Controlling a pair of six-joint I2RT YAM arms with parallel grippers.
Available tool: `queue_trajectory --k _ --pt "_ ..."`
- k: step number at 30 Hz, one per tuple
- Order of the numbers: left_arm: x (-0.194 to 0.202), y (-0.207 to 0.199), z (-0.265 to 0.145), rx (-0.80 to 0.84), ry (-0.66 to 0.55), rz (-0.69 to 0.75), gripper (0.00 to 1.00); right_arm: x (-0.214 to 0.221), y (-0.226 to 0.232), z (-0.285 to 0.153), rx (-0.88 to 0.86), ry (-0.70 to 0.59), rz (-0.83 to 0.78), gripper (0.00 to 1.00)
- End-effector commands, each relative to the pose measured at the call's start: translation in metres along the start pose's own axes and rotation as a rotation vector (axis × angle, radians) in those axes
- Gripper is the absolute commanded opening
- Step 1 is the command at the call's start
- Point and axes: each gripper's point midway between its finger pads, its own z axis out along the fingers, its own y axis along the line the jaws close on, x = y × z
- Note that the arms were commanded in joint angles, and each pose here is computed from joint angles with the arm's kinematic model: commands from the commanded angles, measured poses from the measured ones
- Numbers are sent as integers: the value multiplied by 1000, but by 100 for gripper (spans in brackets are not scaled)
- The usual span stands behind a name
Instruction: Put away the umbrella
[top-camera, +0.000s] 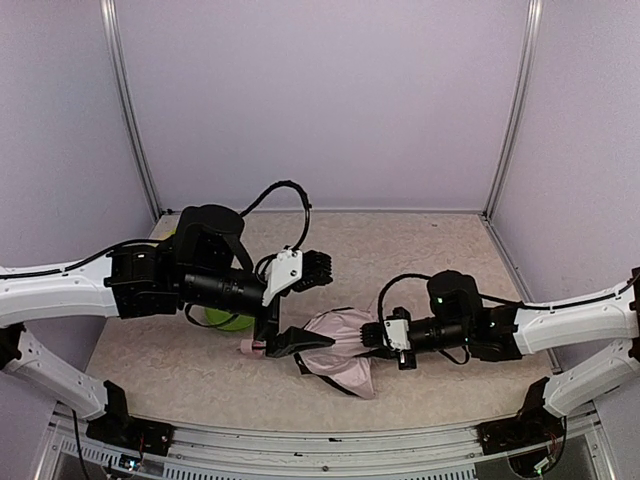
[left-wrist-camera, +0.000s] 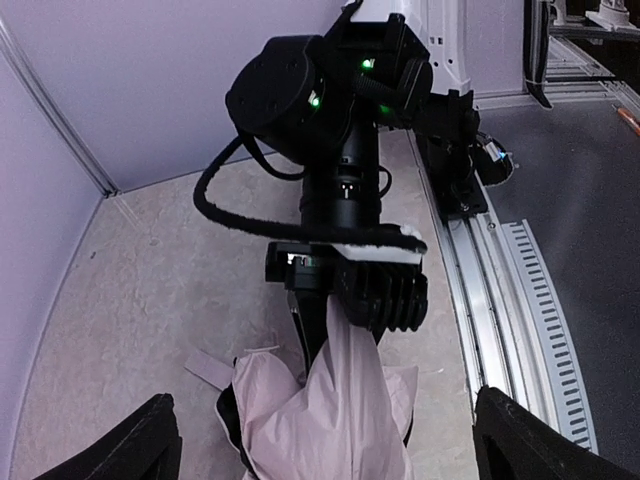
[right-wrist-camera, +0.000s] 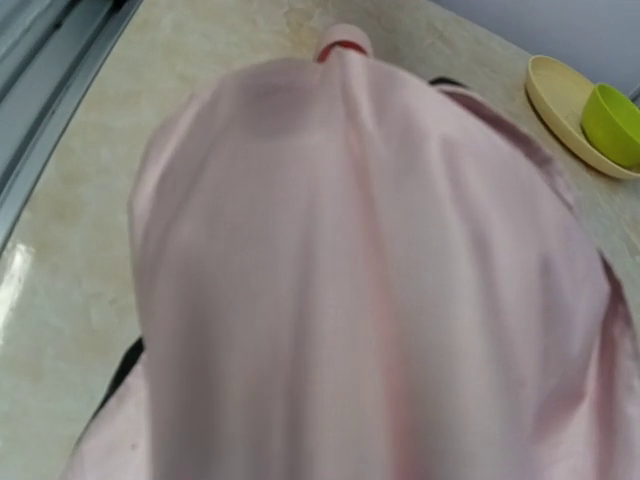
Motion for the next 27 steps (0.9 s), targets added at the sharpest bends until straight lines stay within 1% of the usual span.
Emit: queue_trajectory --k 1,3,5,8,9,13,17,19,21,24,26,27 --pt "4 3 6 -31 63 70 99 -33 -22 -2 47 -70 -74 0" --pt "32 6 25 -32 167 74 99 -41 -26 -3 55 -89 -70 0" --pt "53 3 38 -11 220 66 99 -50 -30 -6 61 -111 -67 0" --pt "73 -4 49 12 227 72 99 -60 -32 -11 71 -143 -86 0" --pt "78 0 51 -10 227 74 99 -64 -32 -13 70 -155 -98 0" --pt "108 22 57 -114 294 35 99 -77 -33 -18 65 -193 -128 0" --pt "131 16 62 -89 345 36 97 -84 -37 -21 80 -215 -139 0" --pt "138 14 64 -87 347 36 96 -85 -38 -22 86 -219 -141 0" --pt "141 10 66 -77 337 36 92 -89 -39 -23 89 -236 -147 0" --pt "143 7 68 -57 334 23 81 -95 -40 -25 90 -254 -145 0" --pt "144 3 70 -38 333 14 78 -98 -44 -27 102 -255 -146 0" --pt "145 1 70 -30 331 10 75 -99 -45 -28 110 -257 -147 0"
